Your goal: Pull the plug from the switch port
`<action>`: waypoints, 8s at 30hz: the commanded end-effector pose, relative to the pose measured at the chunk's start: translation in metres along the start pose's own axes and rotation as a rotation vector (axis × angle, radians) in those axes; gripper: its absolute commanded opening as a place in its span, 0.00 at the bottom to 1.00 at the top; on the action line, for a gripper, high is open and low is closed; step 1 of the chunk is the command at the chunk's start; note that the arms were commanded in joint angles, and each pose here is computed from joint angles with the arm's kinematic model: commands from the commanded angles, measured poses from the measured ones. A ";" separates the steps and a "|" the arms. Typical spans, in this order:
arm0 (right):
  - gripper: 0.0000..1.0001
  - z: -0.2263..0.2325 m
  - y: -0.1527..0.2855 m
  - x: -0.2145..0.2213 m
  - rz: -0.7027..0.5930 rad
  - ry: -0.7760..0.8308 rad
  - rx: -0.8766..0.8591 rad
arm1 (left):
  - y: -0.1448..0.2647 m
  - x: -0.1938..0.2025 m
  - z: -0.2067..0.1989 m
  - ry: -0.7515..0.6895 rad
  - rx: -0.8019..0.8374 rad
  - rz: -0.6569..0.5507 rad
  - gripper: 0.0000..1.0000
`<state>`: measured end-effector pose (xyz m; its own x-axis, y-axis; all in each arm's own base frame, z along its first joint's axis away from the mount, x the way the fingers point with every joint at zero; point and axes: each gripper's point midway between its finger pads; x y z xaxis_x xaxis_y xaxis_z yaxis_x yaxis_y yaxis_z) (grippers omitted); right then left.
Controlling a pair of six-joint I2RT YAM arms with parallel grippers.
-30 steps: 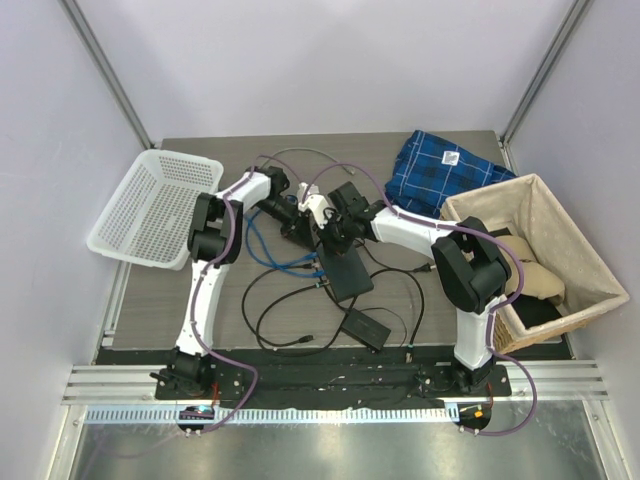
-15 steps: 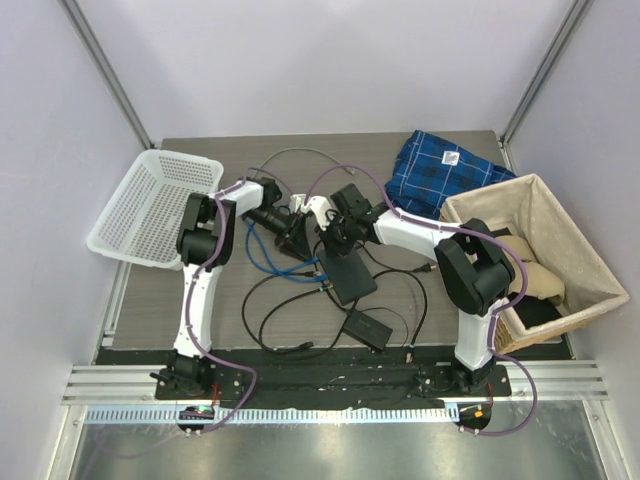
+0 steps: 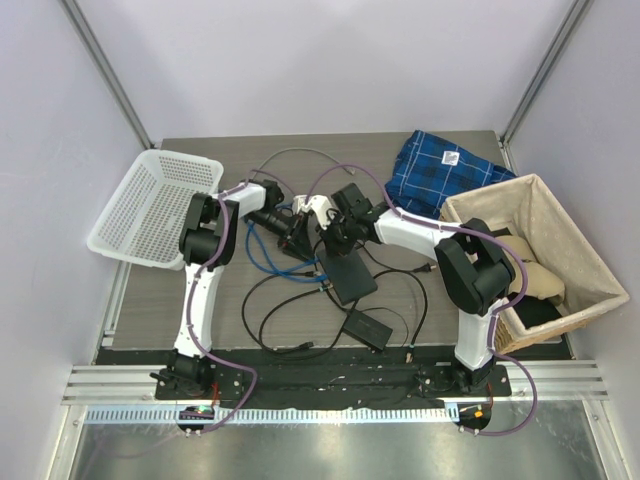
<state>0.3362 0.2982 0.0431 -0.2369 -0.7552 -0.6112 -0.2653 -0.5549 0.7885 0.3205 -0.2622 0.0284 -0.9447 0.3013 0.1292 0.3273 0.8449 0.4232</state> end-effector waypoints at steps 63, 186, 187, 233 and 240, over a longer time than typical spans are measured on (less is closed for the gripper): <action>0.01 -0.005 -0.018 0.064 0.219 -0.203 -0.080 | 0.020 -0.060 0.009 -0.017 0.025 -0.071 0.37; 0.01 -0.016 -0.032 0.062 0.239 -0.153 -0.035 | 0.118 -0.128 -0.008 -0.408 -0.503 -0.327 0.00; 0.01 -0.016 -0.031 0.061 0.236 -0.152 -0.035 | 0.126 -0.134 -0.010 -0.405 -0.544 -0.365 0.16; 0.01 -0.141 0.159 -0.035 -0.188 -0.322 0.339 | 0.051 -0.049 0.015 -0.584 -0.863 -0.166 0.52; 0.01 -0.159 0.183 -0.046 -0.274 -0.366 0.378 | 0.063 -0.061 0.021 -0.581 -0.949 -0.155 0.47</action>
<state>0.4405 0.1669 0.1685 -0.5086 -0.4558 -0.7305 -0.5774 -0.4488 0.6820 0.3996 -0.2242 0.0311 -0.7417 0.5689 -0.3552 -0.1925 0.3268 0.9253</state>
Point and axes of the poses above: each gripper's point midway between its finger pads, its own y axis back along the fingers, its own z axis along the line the jaws close on, x = y × z, and after that the axes turned 11 degrees about y, right-handed
